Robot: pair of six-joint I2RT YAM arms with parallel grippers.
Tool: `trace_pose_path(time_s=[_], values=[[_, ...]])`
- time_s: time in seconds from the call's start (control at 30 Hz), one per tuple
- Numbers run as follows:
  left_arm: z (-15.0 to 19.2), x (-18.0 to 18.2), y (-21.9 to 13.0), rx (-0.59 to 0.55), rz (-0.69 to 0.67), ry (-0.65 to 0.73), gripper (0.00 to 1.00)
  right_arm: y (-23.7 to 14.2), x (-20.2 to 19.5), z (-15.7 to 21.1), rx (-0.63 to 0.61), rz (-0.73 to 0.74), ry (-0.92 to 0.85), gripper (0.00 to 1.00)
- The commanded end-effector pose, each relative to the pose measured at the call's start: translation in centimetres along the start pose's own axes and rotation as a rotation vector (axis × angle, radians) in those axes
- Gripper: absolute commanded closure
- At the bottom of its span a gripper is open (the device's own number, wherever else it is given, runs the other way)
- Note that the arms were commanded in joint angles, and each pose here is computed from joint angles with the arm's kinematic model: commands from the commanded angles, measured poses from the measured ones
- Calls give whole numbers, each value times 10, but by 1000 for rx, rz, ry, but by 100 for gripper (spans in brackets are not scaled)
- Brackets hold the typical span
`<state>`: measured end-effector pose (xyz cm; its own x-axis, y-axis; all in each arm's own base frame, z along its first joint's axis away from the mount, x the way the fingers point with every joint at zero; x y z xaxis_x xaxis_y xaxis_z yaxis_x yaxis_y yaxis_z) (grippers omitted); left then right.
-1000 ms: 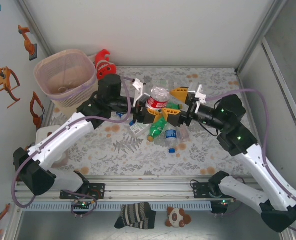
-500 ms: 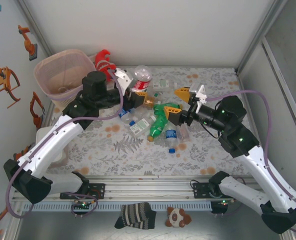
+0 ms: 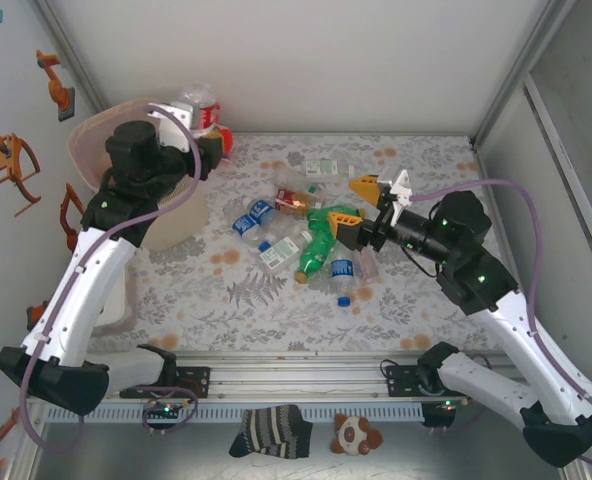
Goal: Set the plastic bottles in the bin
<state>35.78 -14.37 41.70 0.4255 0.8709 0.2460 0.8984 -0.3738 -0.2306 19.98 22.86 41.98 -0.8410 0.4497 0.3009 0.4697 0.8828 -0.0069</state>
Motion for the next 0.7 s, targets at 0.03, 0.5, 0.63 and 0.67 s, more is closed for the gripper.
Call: trace_pose_path(time_s=[0.03, 0.5, 0.63, 0.67], values=[[3, 47, -10, 35, -160, -111, 72, -3, -1, -6, -16, 20, -2, 23], [51, 146, -4, 180, -492, -409, 83, -5, -2, -5, -13, 36, 0, 23], [78, 165, -2, 305, -638, -491, 86, -7, -3, -4, -11, 41, 0, 23], [85, 168, -2, 337, -673, -505, 86, -7, -3, -3, -8, 42, 0, 23]])
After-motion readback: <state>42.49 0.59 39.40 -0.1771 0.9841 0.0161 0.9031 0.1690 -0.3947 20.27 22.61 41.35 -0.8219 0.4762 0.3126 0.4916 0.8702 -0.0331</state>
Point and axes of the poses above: each hand's point on the last joint's axis, 136 mm out from that joint toward the fingers, its own y axis out along the fingers, its own x axis along the line the jaws close on, z = x × y, the point moved 1 cm from there along -y, back along the fingers, and after that the axes turned 15 degrees about y, right-handed, at the moved point
